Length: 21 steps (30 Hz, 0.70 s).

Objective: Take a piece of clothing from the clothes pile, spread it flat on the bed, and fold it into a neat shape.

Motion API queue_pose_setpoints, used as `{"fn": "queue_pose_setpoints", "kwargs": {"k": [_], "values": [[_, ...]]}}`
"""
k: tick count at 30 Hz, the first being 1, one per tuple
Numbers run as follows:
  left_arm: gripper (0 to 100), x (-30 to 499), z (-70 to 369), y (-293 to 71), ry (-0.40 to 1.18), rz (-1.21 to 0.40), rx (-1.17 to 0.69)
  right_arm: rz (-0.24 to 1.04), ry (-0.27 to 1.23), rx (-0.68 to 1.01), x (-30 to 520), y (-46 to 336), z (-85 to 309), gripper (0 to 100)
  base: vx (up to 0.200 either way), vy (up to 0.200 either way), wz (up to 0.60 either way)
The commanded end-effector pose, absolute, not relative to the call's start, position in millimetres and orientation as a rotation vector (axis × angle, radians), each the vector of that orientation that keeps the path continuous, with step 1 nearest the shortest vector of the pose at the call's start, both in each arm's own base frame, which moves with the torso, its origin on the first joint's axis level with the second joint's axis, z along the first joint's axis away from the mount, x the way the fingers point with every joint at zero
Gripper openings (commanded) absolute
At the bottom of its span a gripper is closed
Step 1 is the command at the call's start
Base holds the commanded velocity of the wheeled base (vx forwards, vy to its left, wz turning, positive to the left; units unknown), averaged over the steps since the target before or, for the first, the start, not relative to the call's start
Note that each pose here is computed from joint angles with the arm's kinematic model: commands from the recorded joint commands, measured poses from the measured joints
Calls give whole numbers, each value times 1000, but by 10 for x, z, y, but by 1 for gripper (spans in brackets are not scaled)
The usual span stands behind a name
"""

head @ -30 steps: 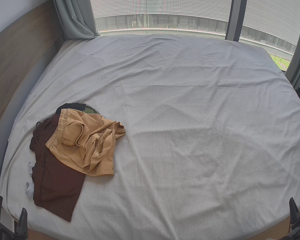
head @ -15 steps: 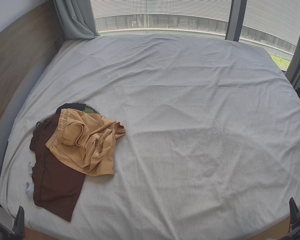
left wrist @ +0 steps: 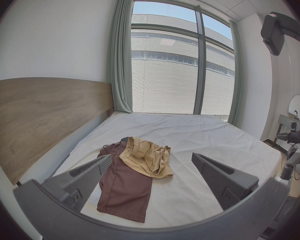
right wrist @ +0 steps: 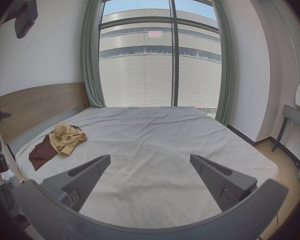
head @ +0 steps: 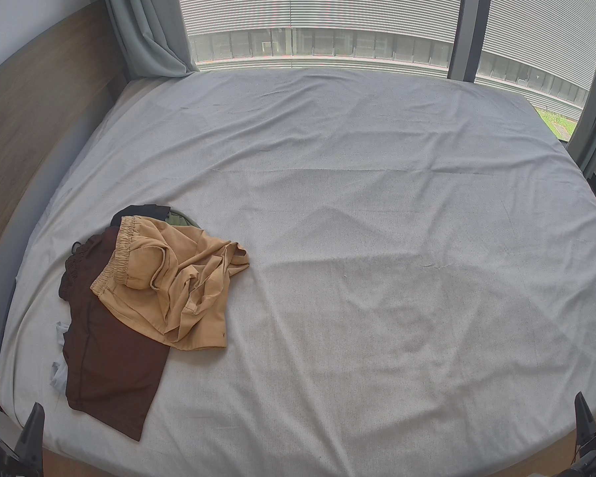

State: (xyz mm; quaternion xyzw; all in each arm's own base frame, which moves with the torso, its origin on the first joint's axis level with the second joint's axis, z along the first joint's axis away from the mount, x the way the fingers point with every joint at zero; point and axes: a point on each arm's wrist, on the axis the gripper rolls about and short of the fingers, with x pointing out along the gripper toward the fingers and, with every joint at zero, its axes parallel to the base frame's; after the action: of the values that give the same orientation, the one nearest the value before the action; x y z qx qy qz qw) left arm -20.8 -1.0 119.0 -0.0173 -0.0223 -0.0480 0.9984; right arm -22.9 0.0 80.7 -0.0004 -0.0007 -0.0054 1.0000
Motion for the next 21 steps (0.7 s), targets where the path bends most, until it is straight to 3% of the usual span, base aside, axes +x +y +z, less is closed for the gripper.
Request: {"fn": "queue_pose_setpoints", "kwargs": {"k": [1, 21], "values": [[100, -151, 1246, -12, -7, -103, -40, -11, -3, -2, -230, 0, 763, 100, 0, 0, 0], [100, 12, 1566, -23, 49, -152, -56, -11, -3, -3, -230, 0, 763, 100, 0, 0, 0]]}}
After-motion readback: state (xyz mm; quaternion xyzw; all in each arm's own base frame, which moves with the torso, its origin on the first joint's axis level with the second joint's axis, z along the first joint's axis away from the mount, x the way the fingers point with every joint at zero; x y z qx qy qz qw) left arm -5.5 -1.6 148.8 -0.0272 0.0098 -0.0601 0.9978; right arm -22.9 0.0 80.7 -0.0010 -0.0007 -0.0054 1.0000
